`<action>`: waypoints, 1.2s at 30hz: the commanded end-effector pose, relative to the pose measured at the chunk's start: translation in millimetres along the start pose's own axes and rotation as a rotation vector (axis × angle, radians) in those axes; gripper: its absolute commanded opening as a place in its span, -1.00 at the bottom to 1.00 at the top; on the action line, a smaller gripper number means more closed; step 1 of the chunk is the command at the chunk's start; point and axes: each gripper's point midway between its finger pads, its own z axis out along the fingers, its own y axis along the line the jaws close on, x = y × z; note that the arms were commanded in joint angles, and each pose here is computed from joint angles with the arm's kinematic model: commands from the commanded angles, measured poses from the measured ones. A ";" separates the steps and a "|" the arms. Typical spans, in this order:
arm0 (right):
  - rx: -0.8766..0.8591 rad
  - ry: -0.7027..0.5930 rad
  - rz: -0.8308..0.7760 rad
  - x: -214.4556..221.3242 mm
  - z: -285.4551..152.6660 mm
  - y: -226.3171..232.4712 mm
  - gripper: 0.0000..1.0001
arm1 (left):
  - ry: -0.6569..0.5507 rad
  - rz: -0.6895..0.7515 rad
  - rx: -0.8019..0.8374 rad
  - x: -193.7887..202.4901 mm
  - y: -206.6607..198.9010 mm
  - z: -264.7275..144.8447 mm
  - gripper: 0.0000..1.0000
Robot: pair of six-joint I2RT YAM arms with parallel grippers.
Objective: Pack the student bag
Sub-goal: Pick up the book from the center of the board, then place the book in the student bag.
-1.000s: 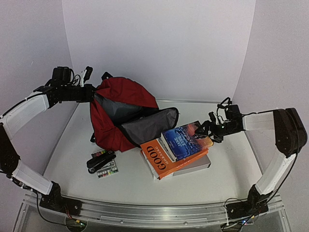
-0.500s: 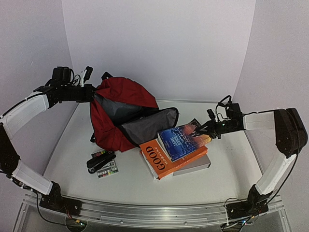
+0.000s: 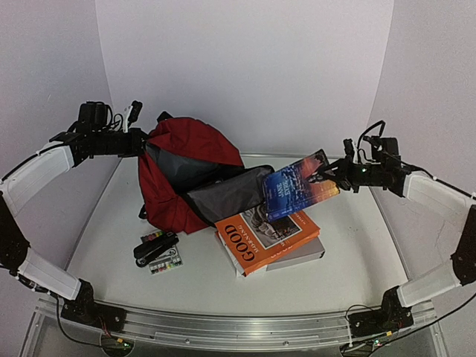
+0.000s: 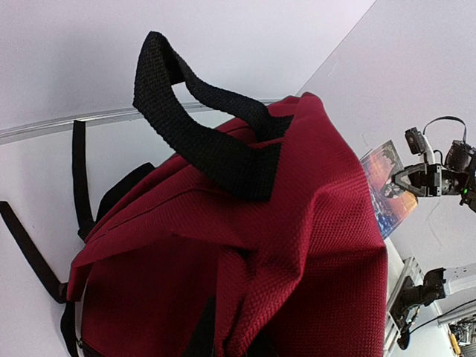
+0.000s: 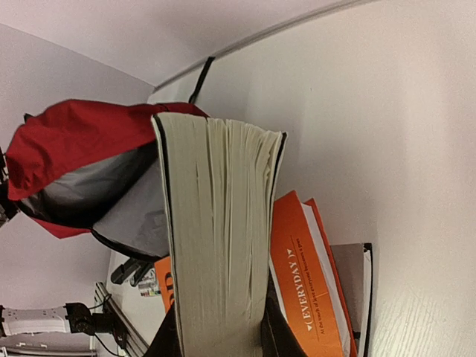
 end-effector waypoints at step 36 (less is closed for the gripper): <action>-0.298 -0.235 0.399 -63.2 97.1 175.6 -1.00 | -0.241 0.117 0.262 -67.4 -74.9 -45.3 -1.00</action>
